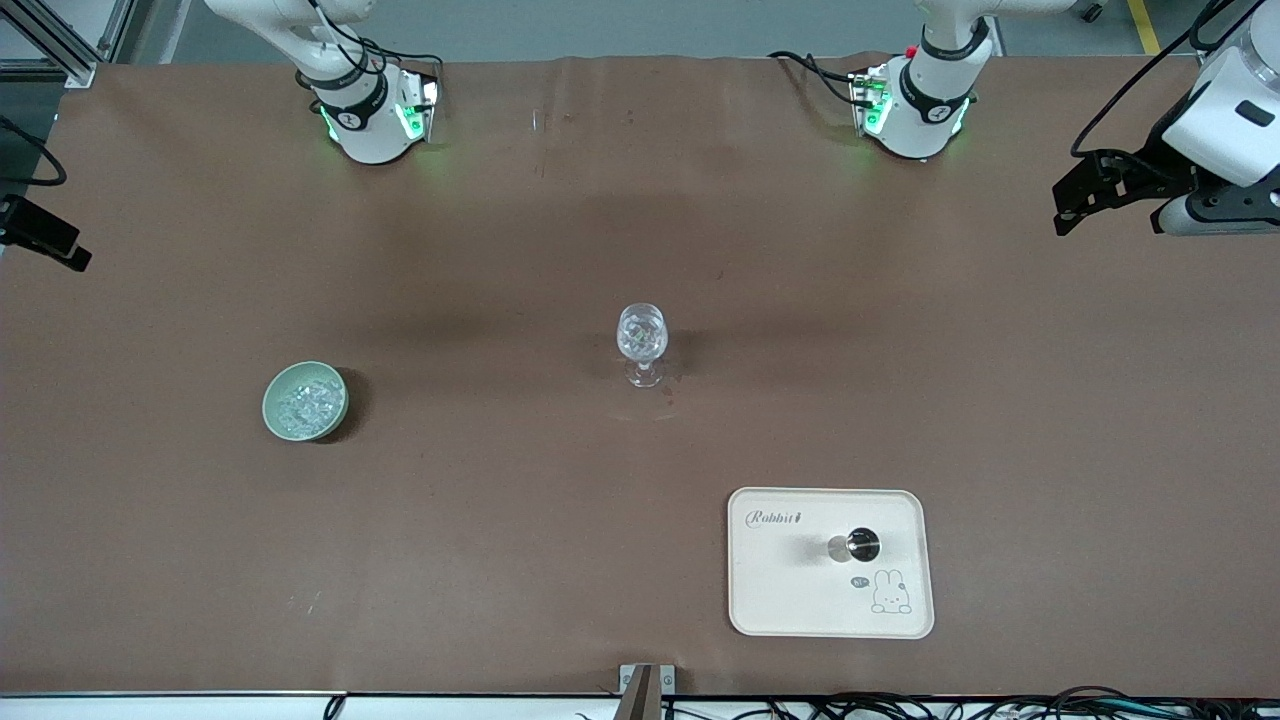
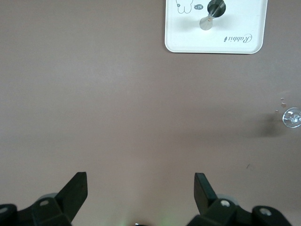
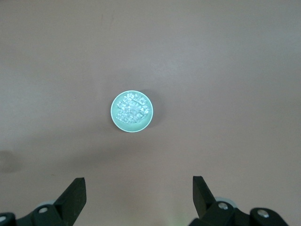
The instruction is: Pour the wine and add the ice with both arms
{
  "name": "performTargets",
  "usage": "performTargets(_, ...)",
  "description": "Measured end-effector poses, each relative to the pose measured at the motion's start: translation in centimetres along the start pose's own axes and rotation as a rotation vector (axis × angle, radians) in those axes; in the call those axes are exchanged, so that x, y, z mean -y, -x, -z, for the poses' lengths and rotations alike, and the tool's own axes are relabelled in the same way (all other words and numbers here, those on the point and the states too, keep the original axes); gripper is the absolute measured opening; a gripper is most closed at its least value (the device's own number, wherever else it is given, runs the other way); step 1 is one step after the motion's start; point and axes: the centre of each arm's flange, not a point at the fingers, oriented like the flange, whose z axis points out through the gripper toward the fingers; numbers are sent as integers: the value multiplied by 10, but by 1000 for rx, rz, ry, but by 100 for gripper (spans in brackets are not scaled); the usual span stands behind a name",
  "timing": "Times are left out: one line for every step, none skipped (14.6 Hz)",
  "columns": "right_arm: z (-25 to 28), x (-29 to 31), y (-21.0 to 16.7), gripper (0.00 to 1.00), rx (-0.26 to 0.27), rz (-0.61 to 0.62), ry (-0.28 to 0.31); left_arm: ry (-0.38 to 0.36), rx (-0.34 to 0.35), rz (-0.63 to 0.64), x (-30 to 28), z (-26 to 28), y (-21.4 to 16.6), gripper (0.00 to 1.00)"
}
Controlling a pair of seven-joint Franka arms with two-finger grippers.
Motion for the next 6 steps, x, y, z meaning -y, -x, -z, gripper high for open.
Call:
performTargets(0, 2, 0, 100, -1, 1, -26, 0, 0, 0, 0, 0, 0, 100)
performTargets(1, 3, -1, 100, -4, 0, -46, 0, -2, 0, 0, 0, -1, 100)
performTargets(1, 3, -1, 100, -4, -1, -53, 1, -3, 0, 0, 1, -1, 100)
performTargets(1, 2, -1, 100, -2, -2, -54, 1, -4, 0, 0, 1, -1, 100)
performTargets(0, 2, 0, 100, 1, -3, -54, 1, -4, 0, 0, 1, -2, 100)
performTargets(0, 1, 0, 100, 6, -4, -53, 1, -4, 0, 0, 1, -2, 100)
